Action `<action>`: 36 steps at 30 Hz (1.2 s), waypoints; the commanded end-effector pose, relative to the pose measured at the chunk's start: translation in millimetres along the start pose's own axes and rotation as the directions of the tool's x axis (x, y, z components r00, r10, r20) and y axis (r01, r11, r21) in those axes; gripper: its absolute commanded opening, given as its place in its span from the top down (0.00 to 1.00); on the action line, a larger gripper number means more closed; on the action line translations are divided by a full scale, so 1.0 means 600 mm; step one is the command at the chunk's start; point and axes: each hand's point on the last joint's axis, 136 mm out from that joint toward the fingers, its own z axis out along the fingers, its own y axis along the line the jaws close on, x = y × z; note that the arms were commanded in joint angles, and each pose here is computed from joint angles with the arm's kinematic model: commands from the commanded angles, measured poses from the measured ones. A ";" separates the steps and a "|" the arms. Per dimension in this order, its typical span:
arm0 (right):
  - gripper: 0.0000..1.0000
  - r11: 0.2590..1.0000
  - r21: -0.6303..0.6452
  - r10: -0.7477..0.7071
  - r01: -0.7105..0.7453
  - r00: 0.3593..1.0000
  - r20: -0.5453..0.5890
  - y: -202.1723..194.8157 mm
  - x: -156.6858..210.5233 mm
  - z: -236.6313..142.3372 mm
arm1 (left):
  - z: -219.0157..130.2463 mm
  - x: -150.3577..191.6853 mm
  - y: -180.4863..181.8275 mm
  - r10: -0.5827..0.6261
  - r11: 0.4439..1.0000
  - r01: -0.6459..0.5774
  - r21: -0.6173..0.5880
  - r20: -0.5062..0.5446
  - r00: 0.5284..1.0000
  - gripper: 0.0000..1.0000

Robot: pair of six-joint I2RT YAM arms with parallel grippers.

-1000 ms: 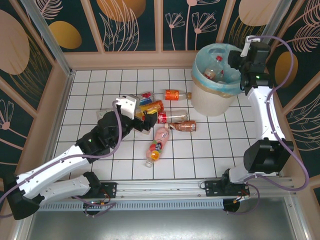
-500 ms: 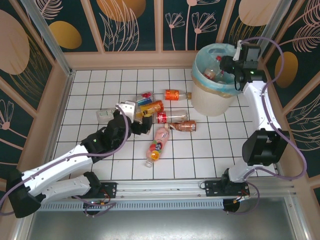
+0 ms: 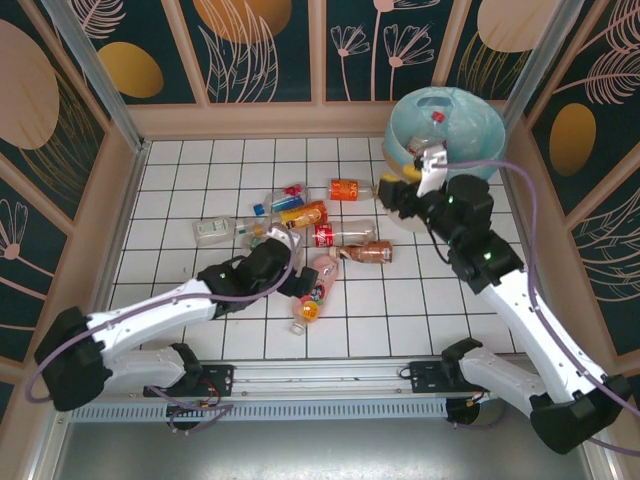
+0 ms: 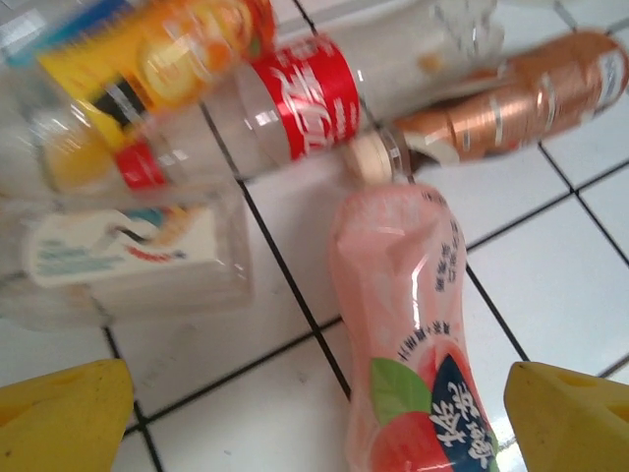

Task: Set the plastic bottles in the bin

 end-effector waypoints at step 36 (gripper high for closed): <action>0.41 0.966 0.239 -0.002 -0.101 0.918 0.396 -0.067 -0.057 -0.198 | 0.040 -0.017 -0.078 -0.111 0.988 0.132 0.079 -0.222 0.969 0.63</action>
